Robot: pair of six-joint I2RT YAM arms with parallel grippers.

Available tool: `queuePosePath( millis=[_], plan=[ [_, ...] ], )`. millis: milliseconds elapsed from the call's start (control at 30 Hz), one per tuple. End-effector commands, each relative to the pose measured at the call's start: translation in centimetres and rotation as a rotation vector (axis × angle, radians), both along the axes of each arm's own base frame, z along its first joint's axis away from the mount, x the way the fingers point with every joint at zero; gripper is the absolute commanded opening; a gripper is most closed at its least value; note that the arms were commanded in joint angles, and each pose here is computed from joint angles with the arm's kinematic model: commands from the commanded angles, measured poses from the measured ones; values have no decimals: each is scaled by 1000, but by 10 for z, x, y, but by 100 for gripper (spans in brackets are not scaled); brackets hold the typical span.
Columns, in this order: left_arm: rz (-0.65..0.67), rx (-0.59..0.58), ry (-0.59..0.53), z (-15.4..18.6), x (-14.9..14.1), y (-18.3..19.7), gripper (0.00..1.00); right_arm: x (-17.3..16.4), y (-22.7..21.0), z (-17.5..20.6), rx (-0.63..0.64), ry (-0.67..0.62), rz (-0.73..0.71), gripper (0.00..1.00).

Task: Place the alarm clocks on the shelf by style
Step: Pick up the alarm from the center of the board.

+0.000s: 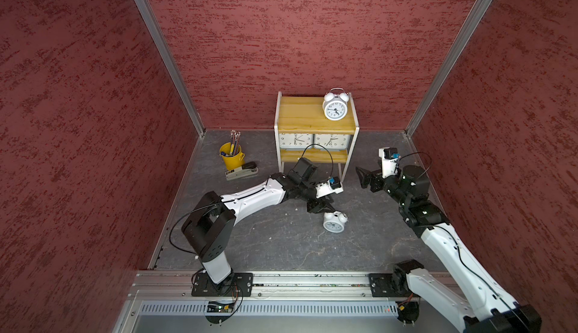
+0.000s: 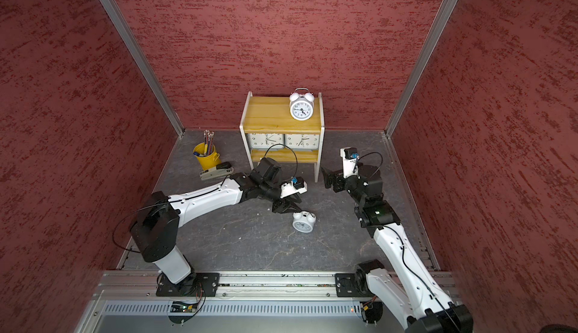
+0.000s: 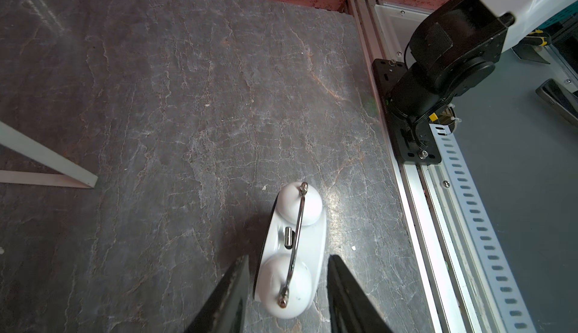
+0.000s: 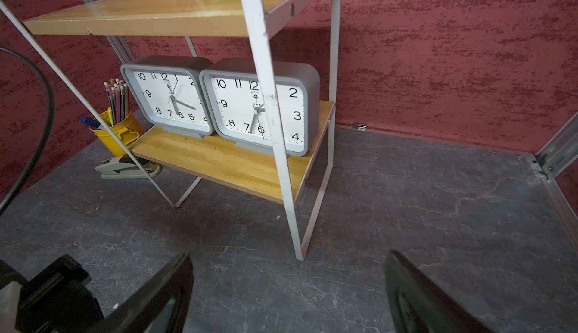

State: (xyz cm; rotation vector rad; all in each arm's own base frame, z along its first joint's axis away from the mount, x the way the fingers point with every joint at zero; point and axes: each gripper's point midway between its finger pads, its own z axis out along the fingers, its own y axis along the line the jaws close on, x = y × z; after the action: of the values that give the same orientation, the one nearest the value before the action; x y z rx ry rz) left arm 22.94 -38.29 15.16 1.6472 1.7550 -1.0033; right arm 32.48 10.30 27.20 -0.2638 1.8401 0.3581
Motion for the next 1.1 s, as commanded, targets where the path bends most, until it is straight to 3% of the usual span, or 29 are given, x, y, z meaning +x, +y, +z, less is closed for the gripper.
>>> queuePosePath(
  millis=[0, 533, 733, 900, 1067],
  plan=[
    [-47, -13, -5, 4, -2, -7, 47, 3, -1, 6, 3, -27, -5, 97],
    [-62, 68, 29, -31, -6, -10, 43, 7, -2, 0, -1, -7, -15, 97],
    [-52, 97, 26, -39, -5, -11, 25, 6, -3, 2, -5, -11, -18, 97],
    [-37, 99, 6, -32, -1, -10, 2, 3, 0, 3, -8, -13, 2, 97],
    [25, 52, -25, 1, 10, -2, 1, -1, 10, 9, -7, -43, 71, 97]
  ],
)
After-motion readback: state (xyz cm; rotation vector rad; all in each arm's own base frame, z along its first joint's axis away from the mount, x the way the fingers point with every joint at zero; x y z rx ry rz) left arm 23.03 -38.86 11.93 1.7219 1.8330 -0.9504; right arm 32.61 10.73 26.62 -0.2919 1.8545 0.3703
